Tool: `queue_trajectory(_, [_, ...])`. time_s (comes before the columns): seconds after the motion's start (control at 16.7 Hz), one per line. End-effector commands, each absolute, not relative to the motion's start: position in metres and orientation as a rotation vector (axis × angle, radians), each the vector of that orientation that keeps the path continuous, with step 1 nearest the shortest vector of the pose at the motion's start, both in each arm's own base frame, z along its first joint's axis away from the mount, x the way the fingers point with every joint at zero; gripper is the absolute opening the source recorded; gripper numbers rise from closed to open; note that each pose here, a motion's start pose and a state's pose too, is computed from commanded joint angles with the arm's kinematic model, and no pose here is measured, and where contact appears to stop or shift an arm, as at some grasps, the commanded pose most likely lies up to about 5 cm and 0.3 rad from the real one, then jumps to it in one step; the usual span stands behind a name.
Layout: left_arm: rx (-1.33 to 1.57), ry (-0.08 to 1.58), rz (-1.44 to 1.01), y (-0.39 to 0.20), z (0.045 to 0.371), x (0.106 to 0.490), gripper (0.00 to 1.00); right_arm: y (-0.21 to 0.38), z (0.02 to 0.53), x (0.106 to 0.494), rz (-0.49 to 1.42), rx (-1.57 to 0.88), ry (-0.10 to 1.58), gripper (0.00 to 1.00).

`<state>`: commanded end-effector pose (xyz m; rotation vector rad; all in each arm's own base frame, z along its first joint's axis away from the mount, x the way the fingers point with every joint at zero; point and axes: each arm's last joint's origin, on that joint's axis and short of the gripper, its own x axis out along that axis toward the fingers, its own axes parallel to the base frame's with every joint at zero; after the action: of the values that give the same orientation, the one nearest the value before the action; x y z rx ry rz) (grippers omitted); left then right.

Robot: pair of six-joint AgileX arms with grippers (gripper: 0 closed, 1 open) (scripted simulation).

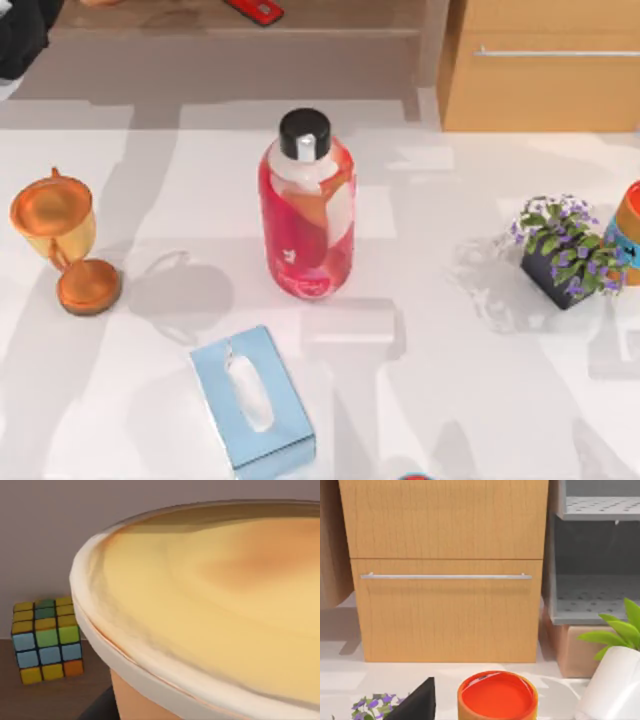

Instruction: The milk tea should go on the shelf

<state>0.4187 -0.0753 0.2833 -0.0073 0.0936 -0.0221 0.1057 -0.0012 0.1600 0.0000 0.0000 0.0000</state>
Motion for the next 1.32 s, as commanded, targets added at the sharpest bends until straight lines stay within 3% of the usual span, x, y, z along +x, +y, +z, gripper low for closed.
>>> queue_trajectory(1.02, [-0.007,0.094,-0.022,-0.076,0.252,0.458,0.0,-0.001,0.16,0.106,0.0,0.0,0.0,1.0])
queue_trajectory(1.32, [-0.007,0.094,-0.022,-0.076,0.252,0.458,0.38,-0.001,0.16,0.106,0.0,0.0,0.0,1.0])
